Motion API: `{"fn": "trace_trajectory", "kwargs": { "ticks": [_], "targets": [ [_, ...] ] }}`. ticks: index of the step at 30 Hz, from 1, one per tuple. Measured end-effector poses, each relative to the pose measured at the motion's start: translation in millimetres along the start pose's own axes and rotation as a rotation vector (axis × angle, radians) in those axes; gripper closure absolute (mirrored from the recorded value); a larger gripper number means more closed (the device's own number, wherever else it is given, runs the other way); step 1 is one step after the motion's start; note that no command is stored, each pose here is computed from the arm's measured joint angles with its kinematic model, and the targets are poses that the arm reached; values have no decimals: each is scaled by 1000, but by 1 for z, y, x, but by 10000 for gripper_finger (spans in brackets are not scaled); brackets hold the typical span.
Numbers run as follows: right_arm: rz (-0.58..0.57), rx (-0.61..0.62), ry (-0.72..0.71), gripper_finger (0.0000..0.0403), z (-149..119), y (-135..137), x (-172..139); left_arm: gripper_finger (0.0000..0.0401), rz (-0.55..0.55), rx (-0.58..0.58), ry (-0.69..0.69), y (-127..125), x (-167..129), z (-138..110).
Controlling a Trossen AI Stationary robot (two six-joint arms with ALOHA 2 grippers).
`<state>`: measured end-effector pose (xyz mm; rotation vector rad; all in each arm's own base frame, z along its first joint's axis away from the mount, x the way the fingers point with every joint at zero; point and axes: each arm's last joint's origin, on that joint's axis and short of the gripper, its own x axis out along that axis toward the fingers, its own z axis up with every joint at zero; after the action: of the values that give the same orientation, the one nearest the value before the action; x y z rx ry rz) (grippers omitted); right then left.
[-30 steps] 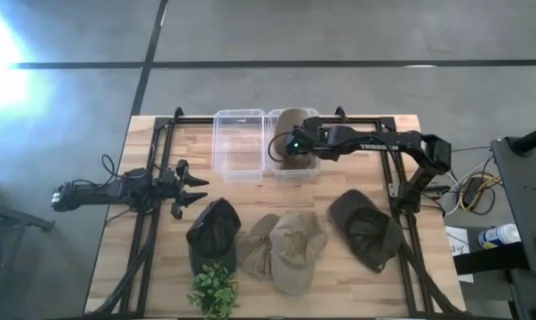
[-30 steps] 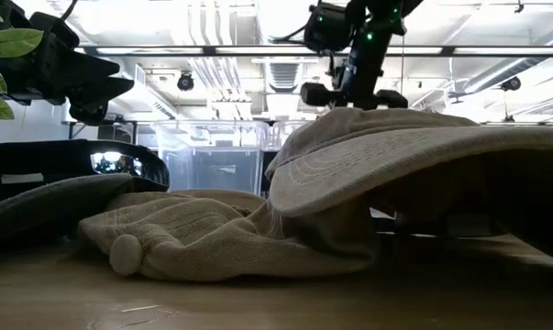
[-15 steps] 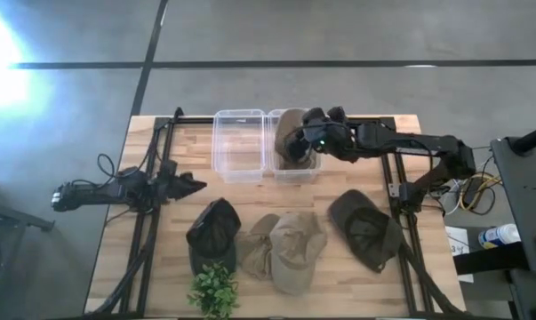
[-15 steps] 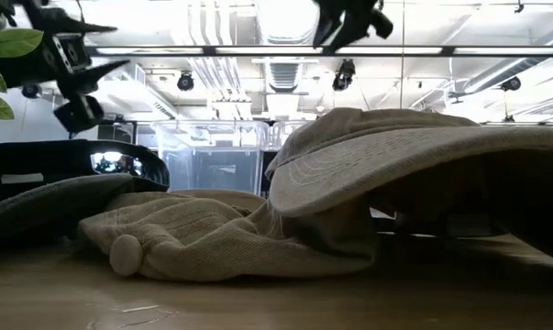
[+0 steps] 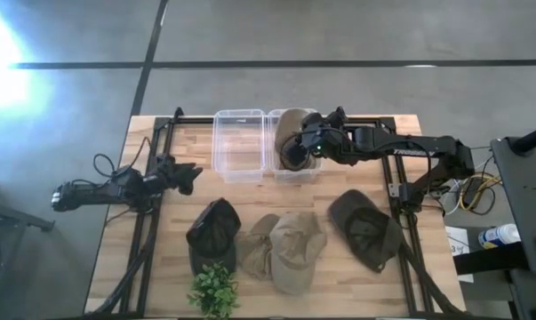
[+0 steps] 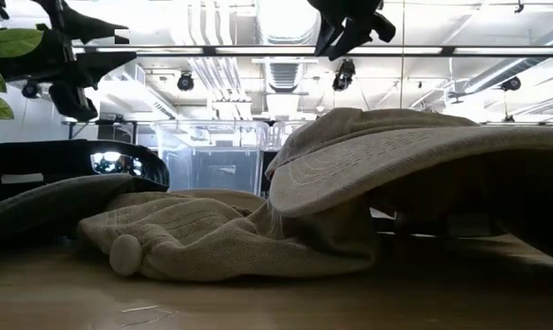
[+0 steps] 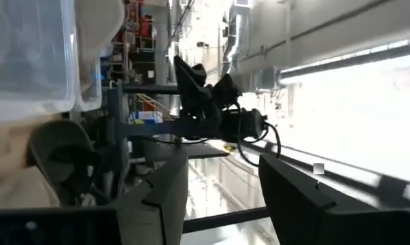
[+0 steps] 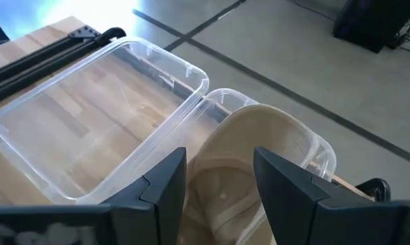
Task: Pick & Place hat
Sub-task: Put the left black cap into the left transparent bin
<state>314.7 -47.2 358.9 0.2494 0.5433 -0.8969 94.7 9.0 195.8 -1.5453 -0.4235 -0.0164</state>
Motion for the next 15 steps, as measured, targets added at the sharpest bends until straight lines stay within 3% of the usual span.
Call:
{"fn": "trace_trajectory", "kwargs": {
  "ticks": [4,6,9,11,13,15],
  "targets": [
    [-4,-9,6,234,-1,-1,0,231,37,142,81,-32,3,-2],
    [-4,-16,6,234,-1,0,0,235,199,255,168,-46,4,-4],
    [6,-40,25,234,-2,-1,0,240,603,406,316,-50,2,-5],
    [3,-58,41,234,-4,-2,0,241,811,451,411,-54,4,-8],
    [-11,-79,66,236,-6,-4,-1,241,936,490,541,-56,12,-14],
    [-25,-100,90,236,-9,-6,-1,241,962,542,694,-60,24,-25]
  ]
}}
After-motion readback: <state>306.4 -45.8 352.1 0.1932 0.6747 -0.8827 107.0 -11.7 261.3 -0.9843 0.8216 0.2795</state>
